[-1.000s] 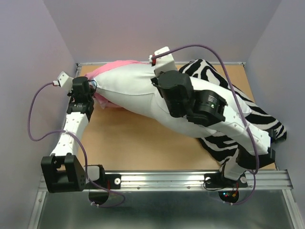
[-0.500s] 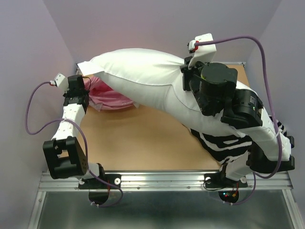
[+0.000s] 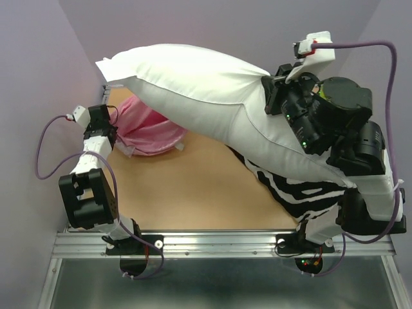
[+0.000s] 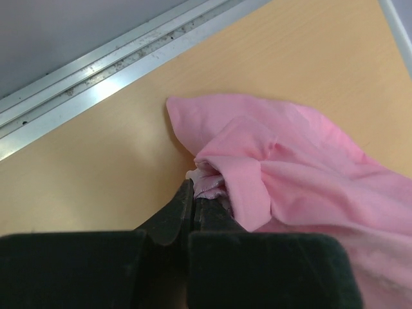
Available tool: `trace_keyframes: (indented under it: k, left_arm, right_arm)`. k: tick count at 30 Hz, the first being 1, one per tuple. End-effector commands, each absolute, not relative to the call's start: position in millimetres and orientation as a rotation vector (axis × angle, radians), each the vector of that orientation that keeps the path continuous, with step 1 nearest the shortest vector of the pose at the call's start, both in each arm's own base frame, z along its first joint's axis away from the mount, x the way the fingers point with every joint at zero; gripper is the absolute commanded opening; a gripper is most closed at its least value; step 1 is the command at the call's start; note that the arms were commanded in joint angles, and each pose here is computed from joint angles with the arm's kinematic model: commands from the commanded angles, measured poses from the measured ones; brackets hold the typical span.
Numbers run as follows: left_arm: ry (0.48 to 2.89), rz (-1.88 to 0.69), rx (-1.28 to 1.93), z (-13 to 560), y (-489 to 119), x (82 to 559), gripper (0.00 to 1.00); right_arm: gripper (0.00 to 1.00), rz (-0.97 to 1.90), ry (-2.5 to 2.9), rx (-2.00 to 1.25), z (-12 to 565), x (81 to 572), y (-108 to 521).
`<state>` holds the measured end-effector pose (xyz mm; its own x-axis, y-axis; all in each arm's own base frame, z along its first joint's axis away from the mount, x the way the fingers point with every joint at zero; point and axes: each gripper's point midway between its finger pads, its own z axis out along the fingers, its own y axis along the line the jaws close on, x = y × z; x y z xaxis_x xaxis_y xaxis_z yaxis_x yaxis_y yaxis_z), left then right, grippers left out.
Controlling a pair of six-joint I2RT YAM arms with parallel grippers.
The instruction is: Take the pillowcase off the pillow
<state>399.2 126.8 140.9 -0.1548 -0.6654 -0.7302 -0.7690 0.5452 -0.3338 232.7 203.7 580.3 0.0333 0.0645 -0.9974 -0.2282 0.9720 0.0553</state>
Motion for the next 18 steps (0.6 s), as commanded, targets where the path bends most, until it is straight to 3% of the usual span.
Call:
trace_keyframes:
  k: [1,9,10,11,13,14,15,18]
  left_arm:
    - [1.845,0.129,-1.175,153,131,414,0.00]
    - [1.846,0.065,-1.105,169,119,406,0.03]
    - [1.840,0.036,-1.076,175,116,406,0.10]
    - [1.846,-0.005,-1.041,181,108,406,0.29]
    - [1.827,-0.043,-0.984,196,100,395,0.46]
    - [1.831,-0.084,-0.949,202,92,394,0.76]
    - [1.834,-0.090,-0.927,206,89,390,0.96]
    - [1.788,-0.149,-0.880,230,78,375,0.99]
  right_arm:
    - [0.01,0.529,1.316,0.123,657,208,153]
    - [0.01,0.538,1.323,0.083,648,212,172]
    - [0.01,0.527,1.335,0.066,643,216,184]
    - [0.01,0.520,1.338,0.058,641,219,193]
    - [0.00,0.480,1.357,0.033,631,230,218]
    - [0.01,0.467,1.349,0.032,631,234,225]
    - [0.01,0.447,1.351,0.026,628,238,233]
    - [0.00,0.361,1.349,-0.006,614,256,267]
